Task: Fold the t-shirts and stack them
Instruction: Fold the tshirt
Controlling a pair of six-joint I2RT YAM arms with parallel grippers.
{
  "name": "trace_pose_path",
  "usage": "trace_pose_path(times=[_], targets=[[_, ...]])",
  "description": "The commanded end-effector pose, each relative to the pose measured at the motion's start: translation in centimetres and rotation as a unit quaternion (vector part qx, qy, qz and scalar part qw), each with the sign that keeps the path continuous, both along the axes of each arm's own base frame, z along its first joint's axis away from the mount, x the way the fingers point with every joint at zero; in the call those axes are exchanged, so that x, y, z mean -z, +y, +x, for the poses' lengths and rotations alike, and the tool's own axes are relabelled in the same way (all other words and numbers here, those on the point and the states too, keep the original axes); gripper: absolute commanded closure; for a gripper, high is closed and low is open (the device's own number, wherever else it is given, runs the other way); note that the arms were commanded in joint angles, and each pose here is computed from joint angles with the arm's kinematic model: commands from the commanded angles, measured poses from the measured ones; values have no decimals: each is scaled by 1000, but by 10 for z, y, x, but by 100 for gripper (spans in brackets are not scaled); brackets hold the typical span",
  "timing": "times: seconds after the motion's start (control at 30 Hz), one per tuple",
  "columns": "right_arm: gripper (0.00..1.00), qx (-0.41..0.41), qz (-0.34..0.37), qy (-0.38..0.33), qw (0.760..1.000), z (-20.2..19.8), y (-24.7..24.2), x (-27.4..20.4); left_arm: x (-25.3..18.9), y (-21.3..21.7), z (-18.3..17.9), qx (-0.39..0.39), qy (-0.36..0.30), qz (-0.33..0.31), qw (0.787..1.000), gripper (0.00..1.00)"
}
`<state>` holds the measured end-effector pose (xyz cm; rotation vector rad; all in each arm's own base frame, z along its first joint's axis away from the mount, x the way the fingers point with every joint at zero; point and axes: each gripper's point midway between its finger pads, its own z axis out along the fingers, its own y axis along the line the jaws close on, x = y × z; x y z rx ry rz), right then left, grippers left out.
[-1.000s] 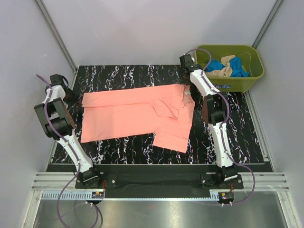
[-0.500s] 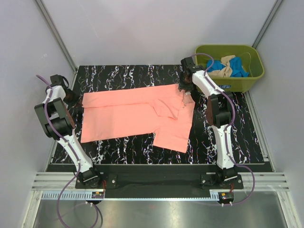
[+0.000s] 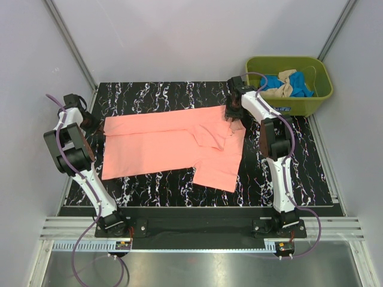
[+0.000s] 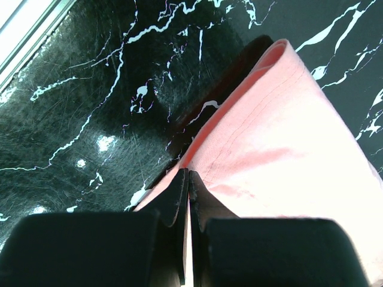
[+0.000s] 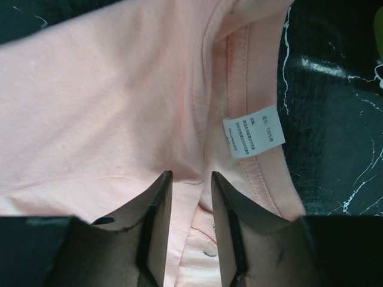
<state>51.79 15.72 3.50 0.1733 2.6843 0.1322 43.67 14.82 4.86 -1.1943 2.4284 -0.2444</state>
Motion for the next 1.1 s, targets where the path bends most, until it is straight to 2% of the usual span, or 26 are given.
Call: trace_pose_path(times=[0.0, 0.1, 0.23, 0.73, 0.87, 0.9, 0.97, 1.07], targets=[[59, -8, 8, 2, 1000, -6, 8, -4, -17, 1, 12, 6, -32, 3, 999, 98], [53, -29, -9, -4, 1000, -13, 14, -11, -18, 1, 13, 6, -33, 3, 999, 98], [53, -29, -19, 6, 999, -31, 15, -17, -17, 0, 14, 6, -33, 1, 999, 98], [46, -20, 40, 14, 999, -93, 30, -44, -15, -1, 10, 10, -28, 3, 1000, 98], [53, -21, 87, 41, 995, -108, 44, -35, -12, -2, 9, 10, -26, 2, 1000, 98], [65, -19, 98, 42, 994, -111, 47, -32, -13, -3, 9, 11, -27, 1, 1000, 98], [73, -13, 116, 53, 992, -116, 52, -27, -14, -2, 9, 11, -28, 3, 1000, 98], [71, -10, 114, 62, 991, -118, 52, -19, -13, -3, 9, 11, -27, 2, 1000, 98]])
